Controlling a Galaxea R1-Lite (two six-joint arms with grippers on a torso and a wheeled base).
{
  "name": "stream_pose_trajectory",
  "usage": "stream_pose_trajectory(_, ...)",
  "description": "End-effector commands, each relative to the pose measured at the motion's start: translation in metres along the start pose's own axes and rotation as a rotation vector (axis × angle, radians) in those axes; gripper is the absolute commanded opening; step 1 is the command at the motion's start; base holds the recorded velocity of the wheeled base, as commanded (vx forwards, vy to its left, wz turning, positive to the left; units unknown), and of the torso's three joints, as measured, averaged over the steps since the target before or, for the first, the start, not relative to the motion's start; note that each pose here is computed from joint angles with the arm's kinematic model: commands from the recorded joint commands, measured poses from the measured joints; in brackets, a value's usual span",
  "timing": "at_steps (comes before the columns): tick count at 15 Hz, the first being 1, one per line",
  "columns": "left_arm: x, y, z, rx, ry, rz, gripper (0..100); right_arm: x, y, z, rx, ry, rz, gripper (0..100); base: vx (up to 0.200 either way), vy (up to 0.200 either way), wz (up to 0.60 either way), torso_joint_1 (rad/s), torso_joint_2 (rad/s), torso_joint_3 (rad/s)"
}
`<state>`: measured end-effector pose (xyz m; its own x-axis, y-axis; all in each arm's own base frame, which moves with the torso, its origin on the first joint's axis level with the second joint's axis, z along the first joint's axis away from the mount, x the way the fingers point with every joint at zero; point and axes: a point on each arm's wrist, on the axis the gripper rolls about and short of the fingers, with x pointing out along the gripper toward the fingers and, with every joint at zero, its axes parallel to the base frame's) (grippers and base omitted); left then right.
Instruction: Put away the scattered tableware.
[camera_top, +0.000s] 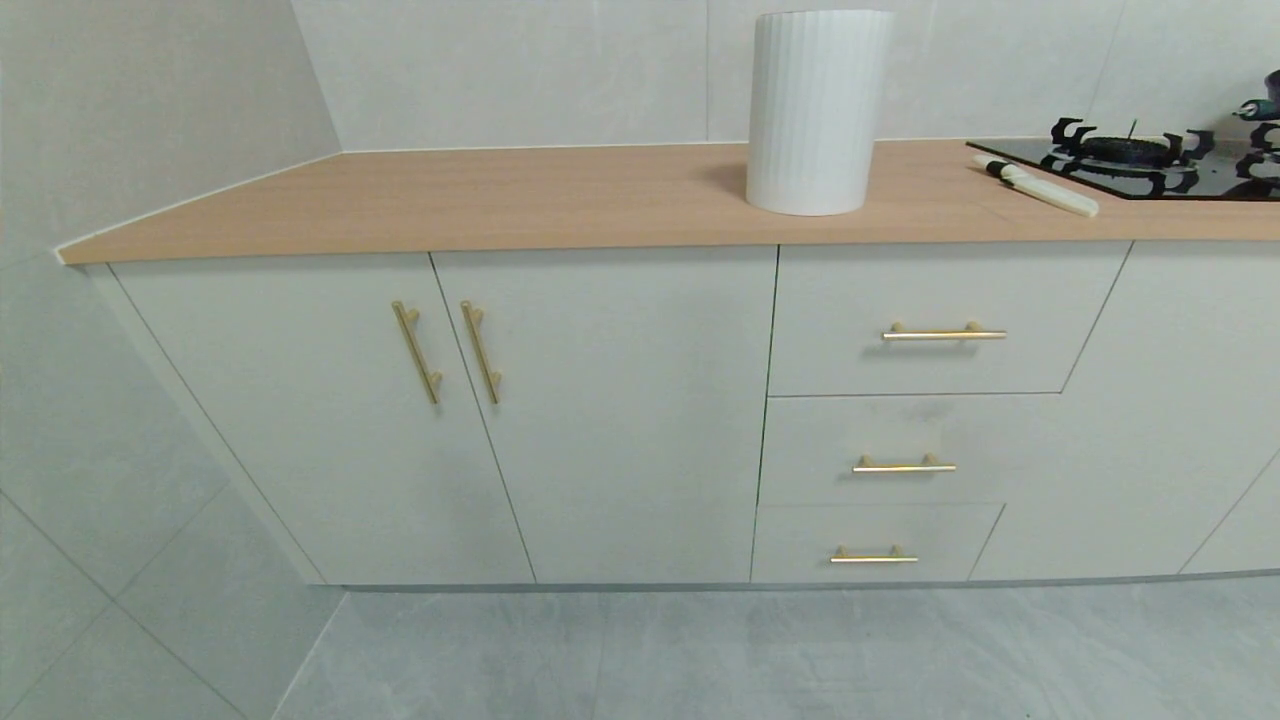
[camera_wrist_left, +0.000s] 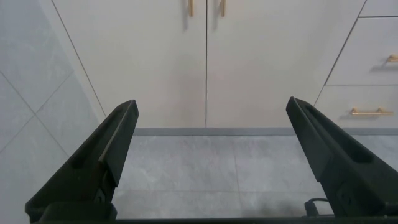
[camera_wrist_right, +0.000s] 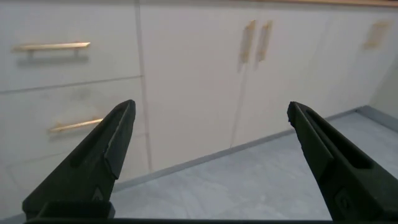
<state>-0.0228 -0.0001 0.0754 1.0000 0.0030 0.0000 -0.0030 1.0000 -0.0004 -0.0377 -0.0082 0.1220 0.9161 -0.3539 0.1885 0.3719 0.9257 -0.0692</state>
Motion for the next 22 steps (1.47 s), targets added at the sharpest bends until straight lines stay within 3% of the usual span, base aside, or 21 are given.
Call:
stream_pose_trajectory(1,0.000,0.000,0.000,-0.001,0.000,0.000,100,0.005,0.012,-0.031,0.055,0.021,0.232,100,0.000,0.000,0.00,0.000,0.00,0.000)
stream_pose_trajectory(3,0.000,0.000,0.000,0.000,0.002,0.000,100,0.004,0.014,-0.035,0.100,0.061,0.320,100,0.000,0.000,0.00,0.000,0.00,0.000)
stream_pose_trajectory(5,0.000,0.000,0.000,0.000,0.000,0.000,100,0.002,0.016,-0.048,0.080,0.188,0.360,100,0.000,0.000,0.00,0.000,0.00,0.000)
stream_pose_trajectory(18,0.000,0.000,0.000,0.010,0.000,-0.001,100,0.002,0.016,-0.047,0.084,0.172,0.354,100,0.000,0.000,0.00,0.000,0.00,0.000)
stream_pose_trajectory(22,0.000,0.000,0.000,0.007,0.000,-0.001,100,0.002,0.016,-0.047,0.084,0.174,0.357,100,0.200,0.000,0.00,0.001,0.00,0.005)
